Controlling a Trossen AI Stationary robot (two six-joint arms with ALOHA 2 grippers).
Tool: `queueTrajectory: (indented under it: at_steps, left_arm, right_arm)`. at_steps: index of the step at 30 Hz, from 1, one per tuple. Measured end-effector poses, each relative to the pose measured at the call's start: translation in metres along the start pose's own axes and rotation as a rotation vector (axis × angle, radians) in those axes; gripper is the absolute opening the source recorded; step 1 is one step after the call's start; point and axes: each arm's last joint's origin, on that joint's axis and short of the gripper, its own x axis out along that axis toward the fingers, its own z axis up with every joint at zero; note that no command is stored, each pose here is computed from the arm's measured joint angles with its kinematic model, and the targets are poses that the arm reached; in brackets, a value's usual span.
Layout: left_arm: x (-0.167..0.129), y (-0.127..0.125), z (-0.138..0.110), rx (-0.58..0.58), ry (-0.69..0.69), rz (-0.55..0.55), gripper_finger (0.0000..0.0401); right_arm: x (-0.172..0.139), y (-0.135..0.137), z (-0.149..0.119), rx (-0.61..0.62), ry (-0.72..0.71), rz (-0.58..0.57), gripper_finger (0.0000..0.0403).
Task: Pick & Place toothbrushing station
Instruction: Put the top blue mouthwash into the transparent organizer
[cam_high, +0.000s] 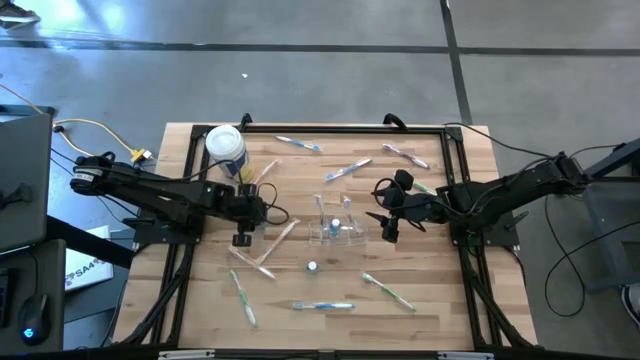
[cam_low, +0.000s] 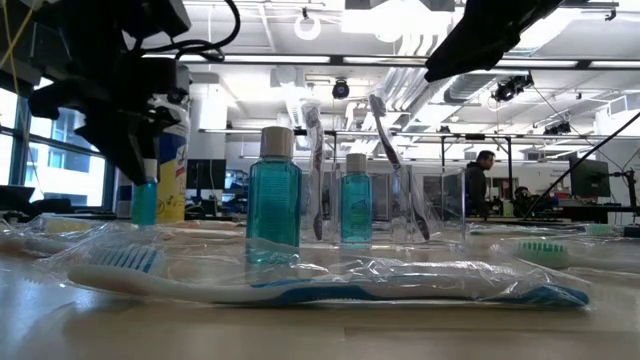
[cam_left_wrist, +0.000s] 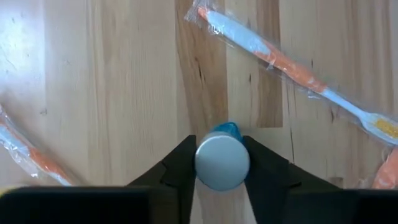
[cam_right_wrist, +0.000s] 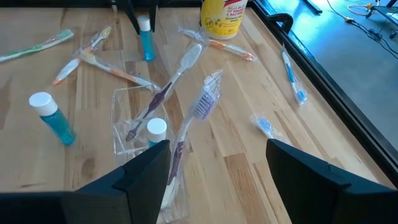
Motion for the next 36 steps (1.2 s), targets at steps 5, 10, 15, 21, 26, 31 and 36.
queueTrajectory:
  at_steps: [5, 10, 15, 21, 26, 31, 36]
  left_arm:
    - [0.000, 0.000, 0.000, 0.015, -0.001, 0.002, 0.0092]
    - [-0.004, 0.001, 0.004, -0.008, -0.003, 0.002, 0.0092]
    - [-0.033, 0.006, 0.025, -0.070, -0.017, -0.002, 0.0092]
    - [-0.085, 0.015, 0.068, -0.287, -0.209, -0.039, 0.0092]
    - [-0.108, 0.015, 0.101, -0.379, -0.303, -0.073, 0.0092]
    - [-0.097, 0.011, 0.134, -0.398, -0.285, -0.088, 0.0092]
    - [-0.072, 0.005, 0.165, -0.366, -0.258, -0.145, 0.0092]
  right_arm:
    - [0.000, 0.000, 0.000, 0.000, 0.000, 0.000, 0.0258]
    - [0.000, 0.000, 0.000, -0.001, 0.000, 0.000, 0.0258]
    - [0.000, 0.000, 0.000, -0.003, 0.000, 0.000, 0.0258]
    - [0.000, 0.000, 0.000, -0.004, 0.000, 0.000, 0.0258]
    - [0.000, 0.000, 0.000, 0.000, 0.002, -0.004, 0.0258]
    - [-0.002, -0.002, -0.001, 0.037, 0.011, -0.019, 0.0259]
    - [-0.009, -0.008, -0.003, 0.071, 0.012, -0.089, 0.0259]
